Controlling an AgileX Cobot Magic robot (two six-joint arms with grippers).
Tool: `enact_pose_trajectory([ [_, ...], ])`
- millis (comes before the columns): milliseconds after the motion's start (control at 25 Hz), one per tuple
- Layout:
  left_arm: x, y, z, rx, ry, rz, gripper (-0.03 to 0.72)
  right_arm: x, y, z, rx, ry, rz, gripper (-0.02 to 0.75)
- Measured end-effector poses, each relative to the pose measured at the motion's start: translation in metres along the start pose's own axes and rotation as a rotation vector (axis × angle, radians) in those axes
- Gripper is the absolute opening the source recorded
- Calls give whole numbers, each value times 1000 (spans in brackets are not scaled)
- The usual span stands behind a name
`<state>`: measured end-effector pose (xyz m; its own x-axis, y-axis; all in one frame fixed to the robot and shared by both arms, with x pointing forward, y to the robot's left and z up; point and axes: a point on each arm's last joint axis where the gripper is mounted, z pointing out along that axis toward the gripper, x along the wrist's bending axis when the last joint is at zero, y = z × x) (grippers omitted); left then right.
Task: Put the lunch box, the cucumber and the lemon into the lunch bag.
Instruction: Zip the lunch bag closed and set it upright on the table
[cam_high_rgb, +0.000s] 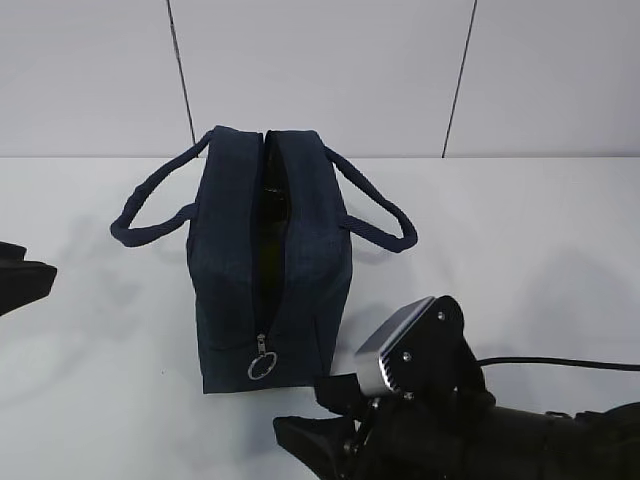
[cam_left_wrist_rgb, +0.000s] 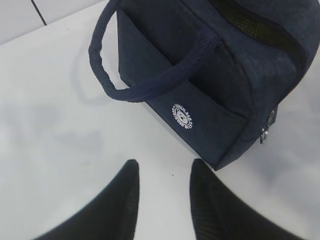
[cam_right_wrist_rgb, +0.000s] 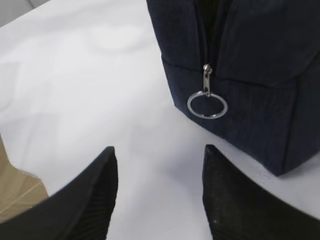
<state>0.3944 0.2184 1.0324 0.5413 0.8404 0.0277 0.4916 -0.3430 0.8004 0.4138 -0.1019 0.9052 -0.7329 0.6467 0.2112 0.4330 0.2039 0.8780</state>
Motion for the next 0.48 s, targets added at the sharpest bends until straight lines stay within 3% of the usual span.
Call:
enact_pose_trajectory([
  [200,0,0,0,0,-1,-4,252,-2,-10,7,9,9,55,400],
  [480,0,0,0,-1,-2,-5,252,-1,5,21,-48,25,64,400],
])
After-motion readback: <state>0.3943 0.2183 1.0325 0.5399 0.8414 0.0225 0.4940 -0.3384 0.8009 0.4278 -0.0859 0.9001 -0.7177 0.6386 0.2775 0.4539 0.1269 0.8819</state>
